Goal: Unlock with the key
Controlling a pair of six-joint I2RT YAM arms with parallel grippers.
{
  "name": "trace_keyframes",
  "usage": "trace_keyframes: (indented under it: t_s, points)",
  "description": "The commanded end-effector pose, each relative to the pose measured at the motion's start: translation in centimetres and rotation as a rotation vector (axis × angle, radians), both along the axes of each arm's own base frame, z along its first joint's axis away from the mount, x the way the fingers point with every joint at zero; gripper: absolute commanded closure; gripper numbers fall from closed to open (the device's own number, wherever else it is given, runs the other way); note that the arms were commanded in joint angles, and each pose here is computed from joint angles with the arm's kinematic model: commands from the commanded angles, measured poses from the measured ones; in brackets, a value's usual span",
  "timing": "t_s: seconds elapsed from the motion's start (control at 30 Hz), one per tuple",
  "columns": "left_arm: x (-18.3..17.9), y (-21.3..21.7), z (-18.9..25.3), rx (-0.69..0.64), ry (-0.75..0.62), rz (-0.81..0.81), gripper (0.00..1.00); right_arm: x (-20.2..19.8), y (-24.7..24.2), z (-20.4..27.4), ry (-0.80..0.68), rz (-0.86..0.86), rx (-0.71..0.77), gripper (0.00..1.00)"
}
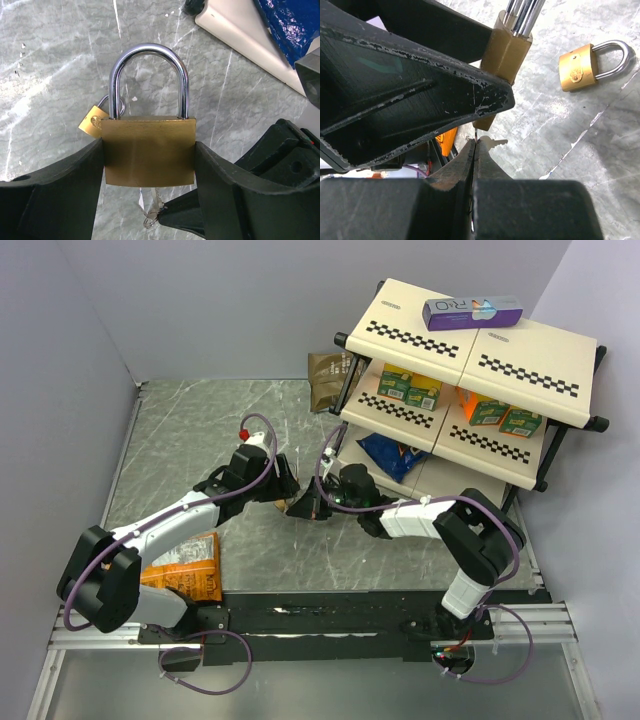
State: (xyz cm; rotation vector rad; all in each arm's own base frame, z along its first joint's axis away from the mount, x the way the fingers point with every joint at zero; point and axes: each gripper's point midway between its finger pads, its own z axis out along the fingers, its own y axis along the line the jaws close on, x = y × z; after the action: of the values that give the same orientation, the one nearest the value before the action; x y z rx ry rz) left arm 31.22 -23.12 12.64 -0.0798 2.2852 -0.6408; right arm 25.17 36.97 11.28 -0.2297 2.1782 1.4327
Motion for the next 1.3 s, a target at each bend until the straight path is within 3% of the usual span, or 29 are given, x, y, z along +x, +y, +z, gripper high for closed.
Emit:
trace_keyframes:
  t_s: [0.0,0.6,1.27]
  points:
    - [1.7,-1.7,4.5,-0.094,-0.132,-0.02,0.99,1.5,0.8,2.1,-0.061,-0.013,0.043,1.0]
    - [1.7,-1.7,4.4,-0.092,-0.128,-0.02,0.99,2.7,0.0,1.2,-0.045,-0.052,0.028,1.0]
    - [0.8,-2.4,3.5,-0.118,-0.09,-0.027,0.99,4.8,-0.3,4.6,-0.147,-0.157,0.102,1.0]
